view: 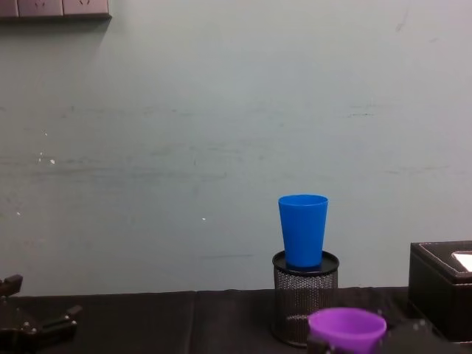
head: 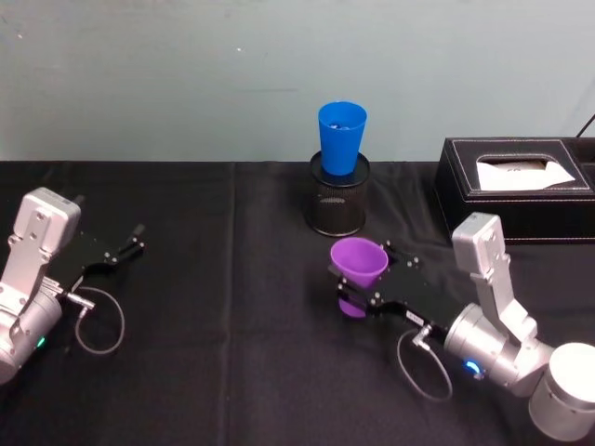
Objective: Pick up one cup with a gripper and tap it against the other cup.
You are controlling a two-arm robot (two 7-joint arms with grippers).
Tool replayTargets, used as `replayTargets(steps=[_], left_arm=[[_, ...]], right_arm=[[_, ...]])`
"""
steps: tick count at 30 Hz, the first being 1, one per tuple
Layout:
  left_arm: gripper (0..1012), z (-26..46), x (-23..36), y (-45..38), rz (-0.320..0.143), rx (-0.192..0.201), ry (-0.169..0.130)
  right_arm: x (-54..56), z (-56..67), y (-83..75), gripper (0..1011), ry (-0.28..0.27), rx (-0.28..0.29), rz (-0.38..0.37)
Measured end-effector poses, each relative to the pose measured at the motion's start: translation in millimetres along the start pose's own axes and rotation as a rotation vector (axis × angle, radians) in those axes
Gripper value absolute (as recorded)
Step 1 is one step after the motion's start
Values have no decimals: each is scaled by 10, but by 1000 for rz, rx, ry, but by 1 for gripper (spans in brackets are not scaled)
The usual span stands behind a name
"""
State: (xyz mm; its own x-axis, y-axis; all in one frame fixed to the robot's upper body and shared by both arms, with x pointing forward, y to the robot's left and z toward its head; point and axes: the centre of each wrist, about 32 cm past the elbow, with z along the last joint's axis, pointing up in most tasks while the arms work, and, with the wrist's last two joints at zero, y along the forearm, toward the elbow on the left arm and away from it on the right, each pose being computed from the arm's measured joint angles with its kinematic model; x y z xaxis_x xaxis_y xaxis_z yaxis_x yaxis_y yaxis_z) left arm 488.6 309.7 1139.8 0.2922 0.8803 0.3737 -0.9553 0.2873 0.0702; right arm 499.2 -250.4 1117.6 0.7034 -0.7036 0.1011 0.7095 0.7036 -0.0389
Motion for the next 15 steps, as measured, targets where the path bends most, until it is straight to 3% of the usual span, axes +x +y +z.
replayTargets(steps=[4, 10, 15], left_arm=[[1000, 0, 0, 0, 0, 0, 0], [1000, 0, 0, 0, 0, 0, 0], [1000, 0, 0, 0, 0, 0, 0]], right_arm=[[25, 183, 17, 731, -3, 3, 3], [73, 558, 61, 731, 16, 38, 13], [93, 735, 100, 731, 23, 45, 23]])
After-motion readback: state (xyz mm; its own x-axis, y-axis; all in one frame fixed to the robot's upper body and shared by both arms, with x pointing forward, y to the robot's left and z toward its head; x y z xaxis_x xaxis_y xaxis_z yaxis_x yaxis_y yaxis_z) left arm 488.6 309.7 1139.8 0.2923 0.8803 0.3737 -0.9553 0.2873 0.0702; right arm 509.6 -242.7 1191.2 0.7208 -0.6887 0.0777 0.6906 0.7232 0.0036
